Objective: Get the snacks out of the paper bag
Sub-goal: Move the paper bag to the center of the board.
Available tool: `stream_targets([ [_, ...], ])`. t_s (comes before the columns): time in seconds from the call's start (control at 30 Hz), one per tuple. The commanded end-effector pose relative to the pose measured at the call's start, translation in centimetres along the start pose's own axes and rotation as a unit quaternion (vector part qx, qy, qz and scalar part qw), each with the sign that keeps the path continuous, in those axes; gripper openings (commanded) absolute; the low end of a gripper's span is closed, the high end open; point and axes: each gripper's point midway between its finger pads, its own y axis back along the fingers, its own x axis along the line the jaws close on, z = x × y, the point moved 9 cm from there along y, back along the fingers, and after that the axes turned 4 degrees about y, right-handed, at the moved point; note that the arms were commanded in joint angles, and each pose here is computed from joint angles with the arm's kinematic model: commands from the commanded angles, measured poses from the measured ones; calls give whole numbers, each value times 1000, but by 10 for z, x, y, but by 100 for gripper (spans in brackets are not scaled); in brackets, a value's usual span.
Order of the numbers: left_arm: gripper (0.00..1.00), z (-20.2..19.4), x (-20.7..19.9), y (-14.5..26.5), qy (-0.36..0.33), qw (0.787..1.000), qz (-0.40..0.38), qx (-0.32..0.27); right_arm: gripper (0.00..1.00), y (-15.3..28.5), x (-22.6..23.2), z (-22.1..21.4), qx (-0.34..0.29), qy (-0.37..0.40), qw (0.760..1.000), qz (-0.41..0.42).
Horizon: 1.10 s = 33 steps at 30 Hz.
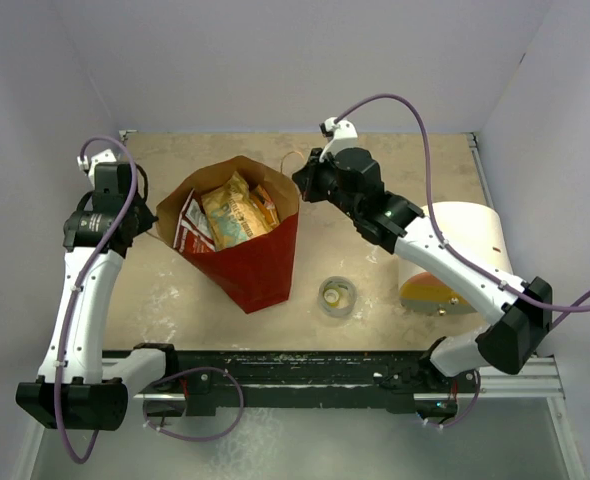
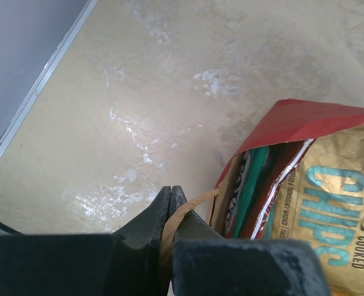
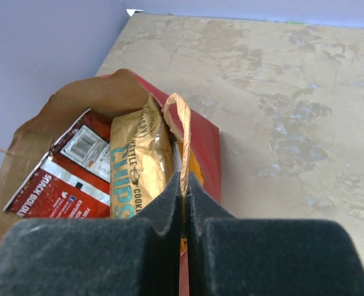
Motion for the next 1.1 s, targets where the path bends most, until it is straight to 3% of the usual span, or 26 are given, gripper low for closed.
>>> stream_targets([
  [0.0,0,52,-6,37,55,991,-28,-122,0,10,25,57,-96,11,992,85],
  [0.3,0,95,-14,59,78,970,-54,-224,0,-4,48,59,-85,-64,982,156],
  [0.57,0,144,-16,83,81,947,-22,-311,0,-35,86,50,-68,-145,962,221],
  [0.83,0,146,-7,75,33,935,17,-351,0,-52,133,16,-24,-205,940,272],
  [0.97,0,126,-10,66,-8,933,-46,-358,0,-52,136,-21,3,-207,942,266],
  [1.07,0,113,-21,67,-26,928,-140,-343,0,-46,122,-47,26,-193,951,241],
])
